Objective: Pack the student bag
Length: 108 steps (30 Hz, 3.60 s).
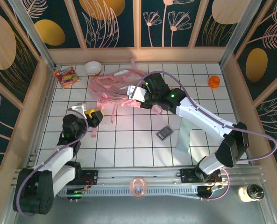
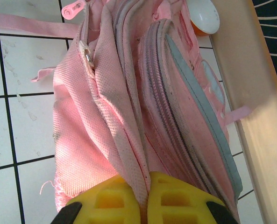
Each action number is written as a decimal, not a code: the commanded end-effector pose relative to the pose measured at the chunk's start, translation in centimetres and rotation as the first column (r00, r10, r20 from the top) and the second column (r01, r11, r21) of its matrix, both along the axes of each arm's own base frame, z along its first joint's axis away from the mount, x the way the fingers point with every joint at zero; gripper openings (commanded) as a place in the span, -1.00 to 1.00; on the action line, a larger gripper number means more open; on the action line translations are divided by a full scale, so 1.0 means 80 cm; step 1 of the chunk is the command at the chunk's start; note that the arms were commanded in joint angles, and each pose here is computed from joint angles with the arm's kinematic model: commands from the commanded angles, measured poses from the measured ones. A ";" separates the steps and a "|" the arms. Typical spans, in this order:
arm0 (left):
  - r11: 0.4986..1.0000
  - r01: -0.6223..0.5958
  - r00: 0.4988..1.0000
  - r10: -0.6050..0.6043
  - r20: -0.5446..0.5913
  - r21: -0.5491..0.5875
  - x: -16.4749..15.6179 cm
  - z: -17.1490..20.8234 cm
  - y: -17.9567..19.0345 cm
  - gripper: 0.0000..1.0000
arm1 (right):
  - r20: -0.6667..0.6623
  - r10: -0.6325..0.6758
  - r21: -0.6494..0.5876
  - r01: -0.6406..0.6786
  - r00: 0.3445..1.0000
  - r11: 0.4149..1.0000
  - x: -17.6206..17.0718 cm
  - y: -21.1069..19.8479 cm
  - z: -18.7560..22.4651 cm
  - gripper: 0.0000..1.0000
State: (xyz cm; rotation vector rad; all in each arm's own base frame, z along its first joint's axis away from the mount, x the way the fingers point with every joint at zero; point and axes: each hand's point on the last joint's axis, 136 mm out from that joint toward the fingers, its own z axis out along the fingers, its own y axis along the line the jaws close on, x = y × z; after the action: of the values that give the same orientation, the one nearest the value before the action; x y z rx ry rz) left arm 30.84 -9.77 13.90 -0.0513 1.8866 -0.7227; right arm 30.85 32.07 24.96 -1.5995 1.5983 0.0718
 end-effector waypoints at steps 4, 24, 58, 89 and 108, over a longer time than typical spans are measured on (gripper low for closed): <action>0.996 0.079 0.992 -0.082 0.098 0.029 0.015 0.015 -0.028 0.19 | 0.111 -0.019 0.159 0.002 0.994 0.987 0.012 0.012 0.075 -1.00; 0.988 0.151 0.982 -0.153 0.107 0.022 0.043 0.005 -0.055 -0.61 | 0.107 -0.075 0.174 0.056 0.991 0.983 0.015 0.003 0.066 -1.00; 0.773 0.634 0.773 -0.633 -0.033 0.020 -0.061 0.039 -0.196 -1.00 | -0.157 -0.325 0.369 0.361 0.932 0.857 -0.008 0.014 -0.065 -0.45; 0.892 0.452 0.885 -0.442 -0.148 0.034 -0.052 -0.016 -0.157 -1.00 | -0.993 0.082 0.089 0.996 0.090 -0.024 -0.075 -0.081 -0.169 0.34; 0.832 0.554 0.825 -0.547 -0.144 0.014 -0.071 -0.013 -0.172 -1.00 | -0.983 0.166 0.072 0.997 0.077 -0.032 -0.047 -0.047 -0.199 -0.53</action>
State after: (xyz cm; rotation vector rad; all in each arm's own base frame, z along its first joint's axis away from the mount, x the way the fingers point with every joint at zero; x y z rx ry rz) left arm 25.05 -22.18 10.04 0.4379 2.1849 -1.0043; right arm 26.22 27.55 7.32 0.6703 2.2196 1.3383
